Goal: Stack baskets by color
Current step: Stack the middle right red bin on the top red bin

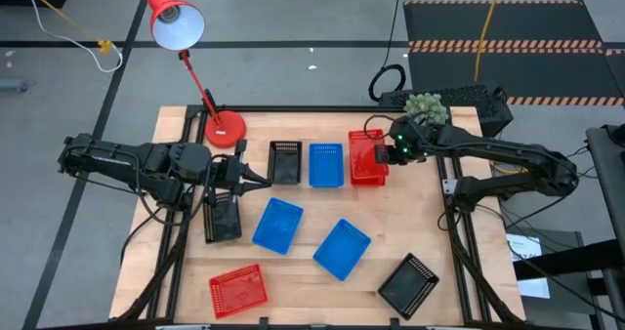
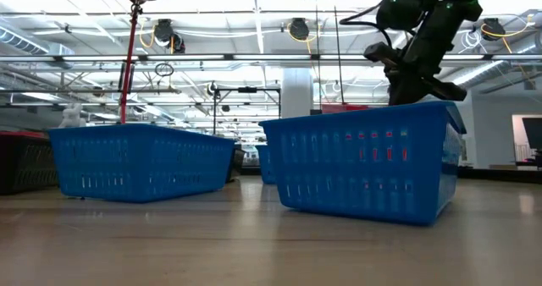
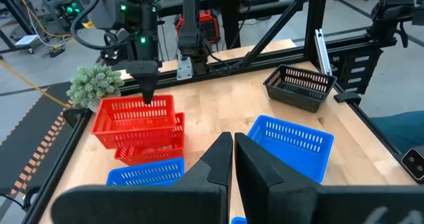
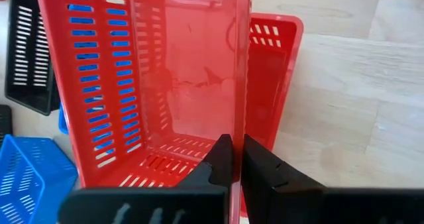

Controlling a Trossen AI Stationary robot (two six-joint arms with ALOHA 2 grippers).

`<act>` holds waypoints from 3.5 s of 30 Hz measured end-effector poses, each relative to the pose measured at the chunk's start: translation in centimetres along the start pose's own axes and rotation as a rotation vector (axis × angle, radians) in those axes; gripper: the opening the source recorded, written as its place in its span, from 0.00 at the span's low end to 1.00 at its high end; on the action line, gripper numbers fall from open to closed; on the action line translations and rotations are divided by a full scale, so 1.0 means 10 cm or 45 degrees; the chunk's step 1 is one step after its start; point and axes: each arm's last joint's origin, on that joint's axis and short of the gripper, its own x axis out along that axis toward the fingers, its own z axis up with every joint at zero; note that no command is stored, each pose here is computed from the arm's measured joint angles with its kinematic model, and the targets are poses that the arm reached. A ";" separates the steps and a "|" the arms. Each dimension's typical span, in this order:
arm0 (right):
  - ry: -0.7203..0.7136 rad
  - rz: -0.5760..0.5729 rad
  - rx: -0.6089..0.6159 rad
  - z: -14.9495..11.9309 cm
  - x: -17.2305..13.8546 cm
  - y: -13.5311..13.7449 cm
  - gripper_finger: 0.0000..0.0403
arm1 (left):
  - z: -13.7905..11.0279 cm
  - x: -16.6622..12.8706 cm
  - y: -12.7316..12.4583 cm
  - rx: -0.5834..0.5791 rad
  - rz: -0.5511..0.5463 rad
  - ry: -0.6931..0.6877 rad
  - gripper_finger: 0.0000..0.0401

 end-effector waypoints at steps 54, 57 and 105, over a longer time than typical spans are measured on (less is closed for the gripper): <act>0.119 -0.011 0.126 -0.13 0.34 -0.18 0.04 | -0.02 0.00 0.00 0.002 -0.003 0.027 0.05; 0.107 -0.018 0.136 -0.13 0.34 -0.18 0.04 | -0.02 0.00 0.00 0.002 -0.003 0.027 0.05; -0.092 0.213 -0.324 -0.17 -0.01 -0.09 0.36 | -0.02 0.00 0.00 0.010 0.006 0.027 0.05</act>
